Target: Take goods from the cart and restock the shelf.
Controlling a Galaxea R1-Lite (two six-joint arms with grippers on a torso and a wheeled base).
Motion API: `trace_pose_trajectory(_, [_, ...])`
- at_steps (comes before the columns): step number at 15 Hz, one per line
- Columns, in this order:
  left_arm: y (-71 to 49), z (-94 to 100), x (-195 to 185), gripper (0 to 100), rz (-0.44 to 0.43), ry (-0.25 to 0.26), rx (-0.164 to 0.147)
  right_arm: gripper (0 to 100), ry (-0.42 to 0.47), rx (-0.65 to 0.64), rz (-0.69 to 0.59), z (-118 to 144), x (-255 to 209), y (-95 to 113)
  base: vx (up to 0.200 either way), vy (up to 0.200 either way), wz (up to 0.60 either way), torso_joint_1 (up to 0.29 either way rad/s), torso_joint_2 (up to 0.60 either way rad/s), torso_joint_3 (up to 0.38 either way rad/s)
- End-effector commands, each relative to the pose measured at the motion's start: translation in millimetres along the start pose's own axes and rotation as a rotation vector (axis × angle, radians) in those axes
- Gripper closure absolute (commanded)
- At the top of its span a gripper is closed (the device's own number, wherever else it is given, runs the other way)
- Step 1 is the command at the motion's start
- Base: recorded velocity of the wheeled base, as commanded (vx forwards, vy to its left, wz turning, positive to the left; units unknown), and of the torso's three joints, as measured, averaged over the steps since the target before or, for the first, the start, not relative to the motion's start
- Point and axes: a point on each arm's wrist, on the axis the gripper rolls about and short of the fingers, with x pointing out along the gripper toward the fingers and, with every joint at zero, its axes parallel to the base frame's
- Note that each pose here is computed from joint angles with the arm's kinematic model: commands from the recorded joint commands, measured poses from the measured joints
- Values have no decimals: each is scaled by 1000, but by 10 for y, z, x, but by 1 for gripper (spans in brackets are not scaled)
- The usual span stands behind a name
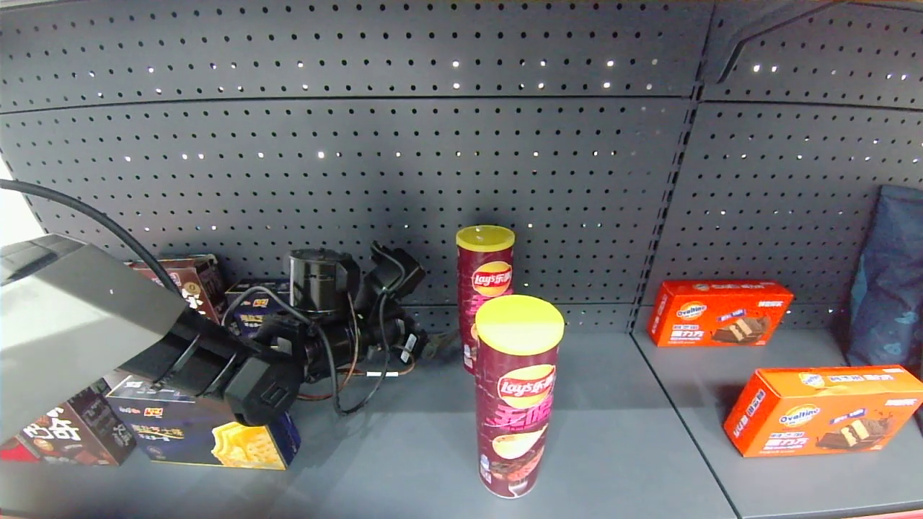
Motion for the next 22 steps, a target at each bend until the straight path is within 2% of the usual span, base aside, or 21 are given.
trace_pose_trajectory(1, [-17, -26, 25, 0, -7, 7, 0, 0, -1, 0, 2, 0, 0, 0, 0, 0, 0, 0, 0, 0])
trace_pose_trajectory(6, [-43, -25, 48, 0, -13, 7, 1, 0, -1, 0, 2, 0, 0, 0, 0, 0, 0, 0, 0, 0])
trace_pose_trajectory(9, [12, 110, 25, 0, 9, -34, 11, 0, -1, 0, 2, 0, 0, 0, 0, 0, 0, 0, 0, 0])
trace_pose_trajectory(10, [57, 263, -103, 0, 28, -75, 20, 0, -1, 0, 2, 0, 0, 0, 0, 0, 0, 0, 0, 0])
trace_pose_trajectory(13, [216, 598, -528, 0, 84, -117, 26, 0, -1, 0, 0, 0, 0, 0, 0, 0, 0, 0, 0, 0])
trace_pose_trajectory(14, [246, 681, -677, 0, 101, -126, 26, 0, -1, 0, 0, 0, 0, 0, 0, 0, 0, 0, 0, 0])
trace_pose_trajectory(15, [293, 776, -978, 0, 133, -130, 23, 0, -1, 0, 2, 0, 0, 0, 0, 0, 0, 0, 0, 0])
trace_pose_trajectory(16, [296, 784, -1099, 0, 142, -120, 18, 0, -1, 0, 2, 0, 0, 0, 0, 0, 0, 0, 0, 0])
trace_pose_trajectory(17, [213, 845, -1627, 0, 162, -93, 4, 0, -1, 0, 0, 0, 0, 0, 0, 0, 0, 0, 0, 0])
trace_pose_trajectory(18, [213, 845, -1627, 0, 162, -93, 4, 0, -1, 0, 0, 0, 0, 0, 0, 0, 0, 0, 0, 0])
trace_pose_trajectory(19, [57, 825, -2093, 0, 173, -70, -29, 0, -1, 0, 2, 0, 0, 0, 0, 0, 0, 0, 0, 0])
trace_pose_trajectory(22, [-278, 499, -2667, 0, 201, -70, -34, 0, -1, 0, 0, 0, 0, 0, 0, 0, 0, 0, 0, 0])
